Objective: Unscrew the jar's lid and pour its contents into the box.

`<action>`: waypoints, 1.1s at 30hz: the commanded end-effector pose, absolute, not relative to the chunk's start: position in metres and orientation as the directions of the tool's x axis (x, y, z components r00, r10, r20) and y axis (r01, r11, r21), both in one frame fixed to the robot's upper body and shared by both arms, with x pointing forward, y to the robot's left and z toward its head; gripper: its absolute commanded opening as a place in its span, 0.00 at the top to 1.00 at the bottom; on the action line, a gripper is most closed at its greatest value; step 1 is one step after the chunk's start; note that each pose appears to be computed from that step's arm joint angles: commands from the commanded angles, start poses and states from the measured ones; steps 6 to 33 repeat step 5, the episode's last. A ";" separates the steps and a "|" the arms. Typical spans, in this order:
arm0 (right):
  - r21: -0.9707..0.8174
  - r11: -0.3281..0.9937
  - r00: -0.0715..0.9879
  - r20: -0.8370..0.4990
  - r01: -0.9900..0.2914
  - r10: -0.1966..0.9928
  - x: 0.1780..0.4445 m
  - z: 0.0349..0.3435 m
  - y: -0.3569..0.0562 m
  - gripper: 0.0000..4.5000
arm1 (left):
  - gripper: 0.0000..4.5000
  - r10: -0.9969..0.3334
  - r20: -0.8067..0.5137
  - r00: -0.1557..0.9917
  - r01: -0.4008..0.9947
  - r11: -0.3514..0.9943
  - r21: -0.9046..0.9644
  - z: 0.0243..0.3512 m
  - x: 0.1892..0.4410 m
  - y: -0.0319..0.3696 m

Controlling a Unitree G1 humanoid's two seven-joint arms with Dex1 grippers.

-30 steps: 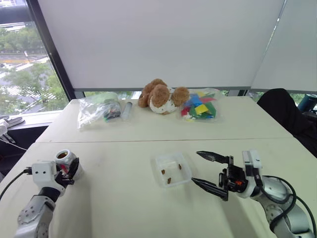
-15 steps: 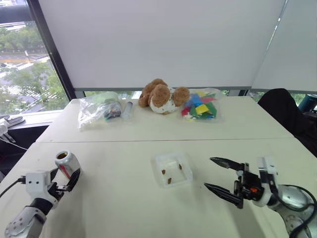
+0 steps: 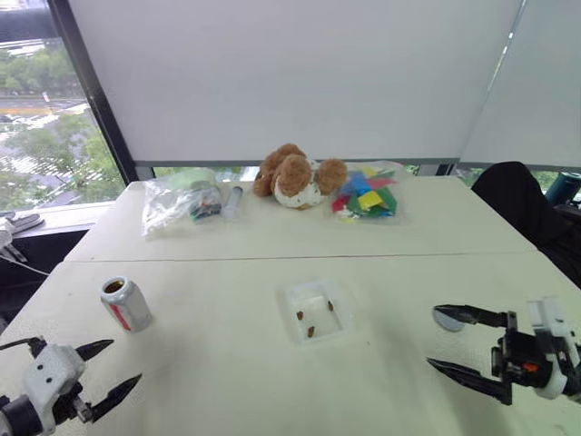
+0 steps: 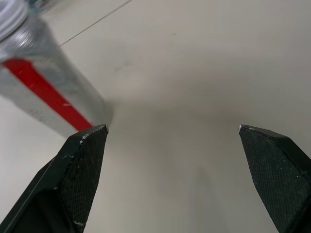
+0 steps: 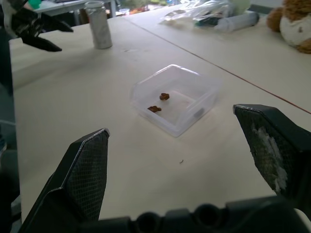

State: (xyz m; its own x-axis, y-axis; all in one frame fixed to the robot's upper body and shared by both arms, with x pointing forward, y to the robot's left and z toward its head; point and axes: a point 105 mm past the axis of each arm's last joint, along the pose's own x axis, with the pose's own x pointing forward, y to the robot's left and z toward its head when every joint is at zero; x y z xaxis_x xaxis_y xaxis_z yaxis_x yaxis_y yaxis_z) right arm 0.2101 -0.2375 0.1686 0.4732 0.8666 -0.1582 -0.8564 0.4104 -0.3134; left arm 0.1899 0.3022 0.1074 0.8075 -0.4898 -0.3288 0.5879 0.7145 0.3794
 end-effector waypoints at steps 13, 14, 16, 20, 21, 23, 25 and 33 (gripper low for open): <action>-0.361 0.336 0.430 -0.222 -0.870 0.875 0.209 0.185 -0.240 0.00 | 0.02 -0.514 -0.364 0.777 0.629 0.657 0.415 0.121 0.177 0.305; -0.361 0.336 0.430 -0.222 -0.870 0.875 0.209 0.185 -0.240 0.00 | 0.02 -0.514 -0.364 0.777 0.629 0.657 0.415 0.121 0.177 0.305; -0.361 0.336 0.430 -0.222 -0.870 0.875 0.209 0.185 -0.240 0.00 | 0.02 -0.514 -0.364 0.777 0.629 0.657 0.415 0.121 0.177 0.305; -0.361 0.336 0.430 -0.222 -0.870 0.875 0.209 0.185 -0.240 0.00 | 0.02 -0.514 -0.364 0.777 0.629 0.657 0.415 0.121 0.177 0.305; -0.361 0.336 0.430 -0.222 -0.870 0.875 0.209 0.185 -0.240 0.00 | 0.02 -0.514 -0.364 0.777 0.629 0.657 0.415 0.121 0.177 0.305; -0.361 0.336 0.430 -0.222 -0.870 0.875 0.209 0.185 -0.240 0.00 | 0.02 -0.514 -0.364 0.777 0.629 0.657 0.415 0.121 0.177 0.305; -0.361 0.336 0.430 -0.222 -0.870 0.875 0.209 0.185 -0.240 0.00 | 0.02 -0.514 -0.364 0.777 0.629 0.657 0.415 0.121 0.177 0.305; -0.361 0.336 0.430 -0.222 -0.870 0.875 0.209 0.185 -0.240 0.00 | 0.02 -0.514 -0.364 0.777 0.629 0.657 0.415 0.121 0.177 0.305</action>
